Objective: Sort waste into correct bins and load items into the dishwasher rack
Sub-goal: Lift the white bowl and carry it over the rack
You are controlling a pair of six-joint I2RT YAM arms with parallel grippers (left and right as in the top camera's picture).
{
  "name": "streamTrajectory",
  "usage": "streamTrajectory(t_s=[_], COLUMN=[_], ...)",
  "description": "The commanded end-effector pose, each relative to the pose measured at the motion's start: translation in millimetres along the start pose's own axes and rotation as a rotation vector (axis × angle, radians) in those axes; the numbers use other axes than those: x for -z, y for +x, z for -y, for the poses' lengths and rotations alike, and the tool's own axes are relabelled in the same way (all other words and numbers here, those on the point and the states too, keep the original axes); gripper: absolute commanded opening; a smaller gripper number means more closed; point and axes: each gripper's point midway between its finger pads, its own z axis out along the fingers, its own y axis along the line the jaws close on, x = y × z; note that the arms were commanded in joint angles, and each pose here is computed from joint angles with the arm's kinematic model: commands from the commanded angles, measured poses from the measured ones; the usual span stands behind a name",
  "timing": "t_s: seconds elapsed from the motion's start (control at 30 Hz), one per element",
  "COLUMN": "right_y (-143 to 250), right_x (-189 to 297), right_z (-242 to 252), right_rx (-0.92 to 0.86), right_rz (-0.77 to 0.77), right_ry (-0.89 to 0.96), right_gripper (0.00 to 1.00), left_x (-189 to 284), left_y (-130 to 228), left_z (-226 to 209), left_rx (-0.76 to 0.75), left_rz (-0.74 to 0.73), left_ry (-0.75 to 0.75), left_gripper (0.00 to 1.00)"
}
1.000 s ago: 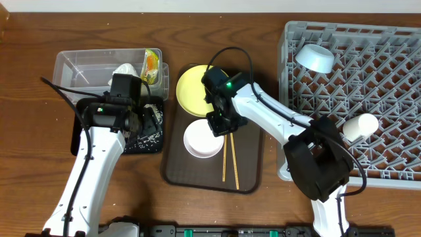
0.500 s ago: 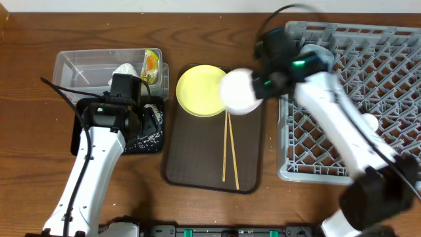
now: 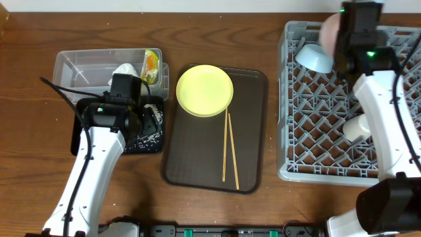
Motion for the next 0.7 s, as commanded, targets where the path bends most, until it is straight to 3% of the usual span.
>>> streamTrajectory(t_s=[0.0, 0.3, 0.67], right_y=[-0.7, 8.6, 49.6], right_x=[-7.8, -24.6, -76.2], right_z=[43.2, 95.7, 93.6], right_rx=[0.038, -0.015, 0.023], right_rz=[-0.010, -0.053, -0.176], right_ry=[0.179, 0.346, 0.479], right_gripper=[0.01, 0.01, 0.01], left_x=[2.4, 2.4, 2.4], left_y=[-3.4, -3.3, -3.1], left_z=[-3.1, -3.1, -3.1], left_rx=[0.014, 0.014, 0.014], left_rz=[0.014, 0.013, 0.012], left_ry=[-0.015, -0.015, -0.014], left_gripper=[0.81, 0.81, 0.81])
